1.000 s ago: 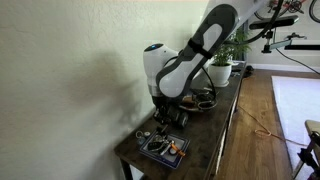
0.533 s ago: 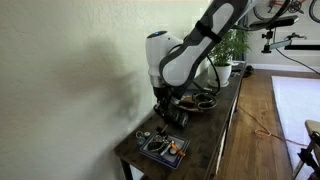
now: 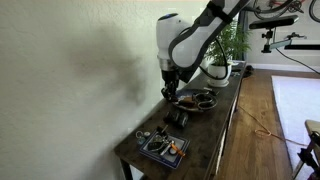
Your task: Put the black gadget on the circle shaped tray and the keys on the square tray
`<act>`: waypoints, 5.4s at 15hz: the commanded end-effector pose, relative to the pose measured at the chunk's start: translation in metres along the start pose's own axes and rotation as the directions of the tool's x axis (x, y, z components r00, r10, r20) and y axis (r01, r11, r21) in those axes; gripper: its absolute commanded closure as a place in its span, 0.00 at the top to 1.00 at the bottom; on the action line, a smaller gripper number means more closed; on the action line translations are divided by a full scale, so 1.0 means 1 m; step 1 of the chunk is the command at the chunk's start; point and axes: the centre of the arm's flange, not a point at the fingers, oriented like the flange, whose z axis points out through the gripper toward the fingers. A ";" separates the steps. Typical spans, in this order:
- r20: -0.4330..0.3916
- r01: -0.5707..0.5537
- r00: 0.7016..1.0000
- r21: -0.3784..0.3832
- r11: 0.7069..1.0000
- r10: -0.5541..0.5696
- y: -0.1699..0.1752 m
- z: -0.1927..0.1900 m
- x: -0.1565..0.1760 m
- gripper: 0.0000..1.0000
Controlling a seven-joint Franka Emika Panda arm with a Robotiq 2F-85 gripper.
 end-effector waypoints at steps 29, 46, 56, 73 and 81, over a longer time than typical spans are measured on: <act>0.102 -0.110 0.988 -0.062 0.992 0.116 0.092 0.112 -0.022 0.66; 0.007 -0.039 0.999 -0.001 0.999 0.039 0.041 0.030 -0.007 1.00; -0.022 0.175 0.985 0.152 0.973 -0.173 -0.025 0.018 0.013 1.00; -0.105 0.332 0.943 0.230 0.915 -0.316 -0.105 0.028 0.036 1.00; -0.127 0.367 0.930 0.244 0.898 -0.346 -0.125 0.044 0.050 1.00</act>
